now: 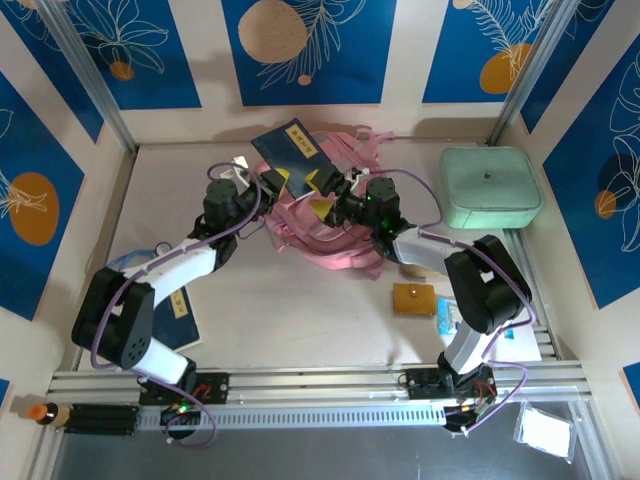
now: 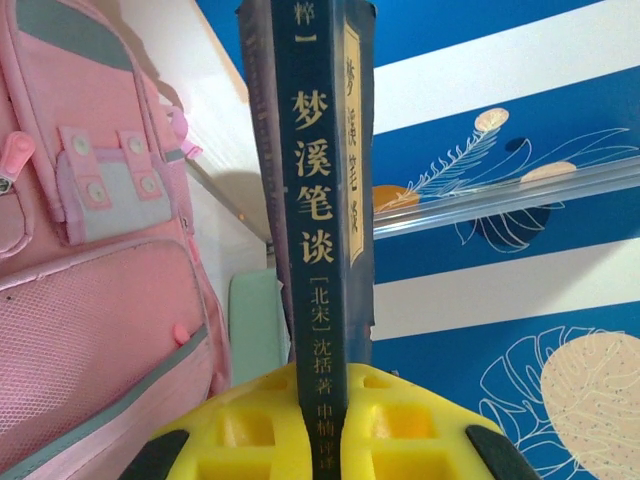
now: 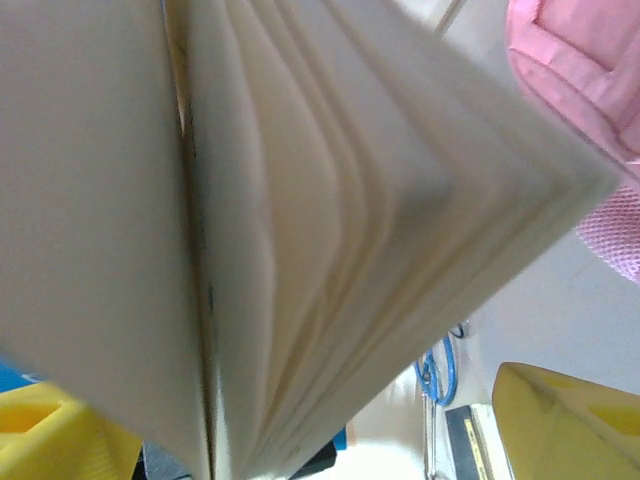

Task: Pack the student bag
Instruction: Pass the book.

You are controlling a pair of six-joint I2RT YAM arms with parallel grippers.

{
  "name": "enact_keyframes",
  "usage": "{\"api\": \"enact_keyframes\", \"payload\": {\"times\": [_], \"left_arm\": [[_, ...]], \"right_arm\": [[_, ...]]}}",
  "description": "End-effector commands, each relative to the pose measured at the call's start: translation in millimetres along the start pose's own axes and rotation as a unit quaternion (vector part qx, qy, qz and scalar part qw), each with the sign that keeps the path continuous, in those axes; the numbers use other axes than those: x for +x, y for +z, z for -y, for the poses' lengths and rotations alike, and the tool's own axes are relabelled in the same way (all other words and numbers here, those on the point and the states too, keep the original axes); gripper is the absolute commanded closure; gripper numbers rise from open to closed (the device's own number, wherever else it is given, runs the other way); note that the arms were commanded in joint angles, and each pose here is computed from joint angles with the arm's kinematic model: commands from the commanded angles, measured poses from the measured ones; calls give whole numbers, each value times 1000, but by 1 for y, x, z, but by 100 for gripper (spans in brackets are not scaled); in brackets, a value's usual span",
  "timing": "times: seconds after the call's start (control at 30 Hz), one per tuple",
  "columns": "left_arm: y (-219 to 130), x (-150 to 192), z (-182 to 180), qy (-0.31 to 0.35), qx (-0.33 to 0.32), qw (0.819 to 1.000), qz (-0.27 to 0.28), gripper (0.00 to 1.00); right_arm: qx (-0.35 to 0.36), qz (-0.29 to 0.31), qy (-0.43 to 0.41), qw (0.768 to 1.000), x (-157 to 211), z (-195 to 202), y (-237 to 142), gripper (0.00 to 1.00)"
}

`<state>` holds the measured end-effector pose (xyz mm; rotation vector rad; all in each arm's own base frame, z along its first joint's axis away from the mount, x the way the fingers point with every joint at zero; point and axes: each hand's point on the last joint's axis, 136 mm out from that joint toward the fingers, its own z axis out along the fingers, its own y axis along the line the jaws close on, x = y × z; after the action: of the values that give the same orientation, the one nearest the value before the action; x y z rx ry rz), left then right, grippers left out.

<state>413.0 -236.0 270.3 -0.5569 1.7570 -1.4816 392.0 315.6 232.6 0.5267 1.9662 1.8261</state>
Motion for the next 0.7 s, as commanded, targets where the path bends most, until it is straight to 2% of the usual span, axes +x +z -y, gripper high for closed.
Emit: {"api": "enact_keyframes", "payload": {"times": [0.0, 0.2, 0.43, 0.53, 0.6, 0.67], "left_arm": [[-3, -10, 39, 8, 57, 998, 23, 100], [-3, -7, 36, 10, 47, 999, 14, 100], [-2, -4, 34, 6, 47, 999, 7, 100], [-1, -3, 26, 14, 24, 1000, 1, 100], [-1, -1, 15, 19, -7, 1000, -5, 94], [-2, 1, 3, 37, -39, 998, -13, 81]], "right_arm": [[-42, 1, -17, 999, 0, -22, 2, 21], [-78, 24, -24, 996, -15, -32, 4, 39], [-86, 25, -34, 995, -16, -35, 12, 53], [-97, 33, -49, 994, -20, -40, 8, 64], [-93, 39, -57, 993, -23, -42, 3, 74], [-79, 44, -68, 994, -26, -41, -3, 86]]}}
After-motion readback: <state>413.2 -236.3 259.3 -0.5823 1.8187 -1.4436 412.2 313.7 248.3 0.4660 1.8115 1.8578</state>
